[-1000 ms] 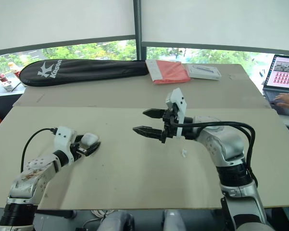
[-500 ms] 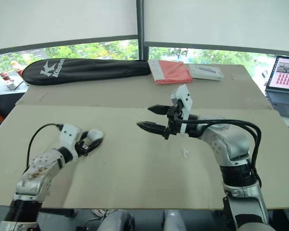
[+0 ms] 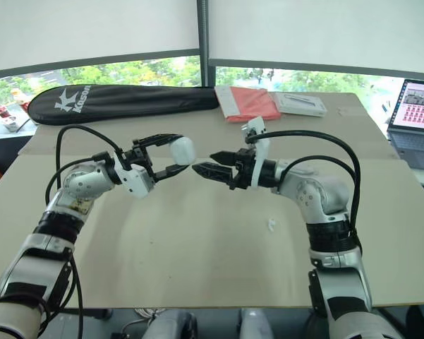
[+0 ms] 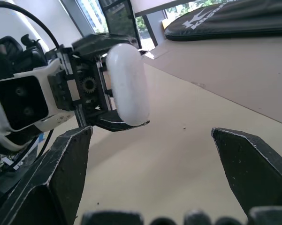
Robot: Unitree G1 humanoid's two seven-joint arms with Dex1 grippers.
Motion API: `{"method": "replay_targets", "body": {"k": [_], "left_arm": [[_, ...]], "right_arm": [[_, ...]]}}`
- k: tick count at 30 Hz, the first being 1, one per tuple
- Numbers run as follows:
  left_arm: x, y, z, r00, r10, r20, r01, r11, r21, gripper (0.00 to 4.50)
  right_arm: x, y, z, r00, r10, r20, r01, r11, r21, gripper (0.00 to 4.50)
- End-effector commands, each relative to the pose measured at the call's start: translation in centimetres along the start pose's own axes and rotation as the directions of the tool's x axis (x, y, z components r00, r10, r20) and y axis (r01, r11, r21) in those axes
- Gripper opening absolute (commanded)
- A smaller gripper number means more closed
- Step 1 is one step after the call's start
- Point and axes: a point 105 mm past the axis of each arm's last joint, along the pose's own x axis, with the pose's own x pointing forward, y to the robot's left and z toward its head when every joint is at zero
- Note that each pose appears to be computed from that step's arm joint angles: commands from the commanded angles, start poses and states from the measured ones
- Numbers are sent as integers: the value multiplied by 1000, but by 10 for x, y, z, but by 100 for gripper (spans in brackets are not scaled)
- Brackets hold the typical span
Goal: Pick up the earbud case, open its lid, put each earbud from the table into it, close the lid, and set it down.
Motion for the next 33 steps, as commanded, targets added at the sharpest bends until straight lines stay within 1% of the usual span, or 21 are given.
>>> {"method": "replay_targets", "body": {"k": [1, 8, 13, 20, 23, 26, 27, 30, 31, 33], "left_arm": [[3, 6, 6, 998, -5, 60, 2, 998, 62, 257], [12, 3, 11, 993, -19, 114, 8, 996, 91, 257], [13, 2, 11, 992, -20, 121, 8, 995, 100, 257], [16, 3, 11, 993, -14, 120, 1, 994, 108, 257], [17, 2, 11, 993, -14, 121, 1, 994, 110, 257], [18, 1, 10, 993, -15, 118, 2, 994, 111, 257], [18, 1, 10, 993, -16, 118, 2, 994, 112, 257], [18, 1, 9, 993, -16, 118, 3, 994, 113, 257], [18, 1, 9, 993, -17, 118, 3, 994, 113, 257], [19, 1, 9, 993, -16, 118, 3, 994, 113, 257]], "right_arm": [[9, 12, 19, 998, 38, 46, -36, 998, -46, 450], [17, 13, 18, 999, 29, 40, -27, 998, -52, 450], [19, 13, 13, 1000, 27, 10, -27, 998, -56, 450], [21, 11, 13, 1000, 23, 10, -22, 998, -57, 450], [21, 10, 13, 1000, 22, 6, -22, 998, -59, 368], [20, 9, 13, 1000, 20, 6, -20, 998, -59, 260], [20, 9, 14, 1000, 20, 8, -20, 998, -59, 233], [20, 9, 14, 1000, 21, 8, -21, 998, -62, 122], [20, 9, 15, 1000, 22, 9, -21, 998, -63, 96], [19, 9, 14, 1000, 23, 5, -23, 997, -67, 94]]}}
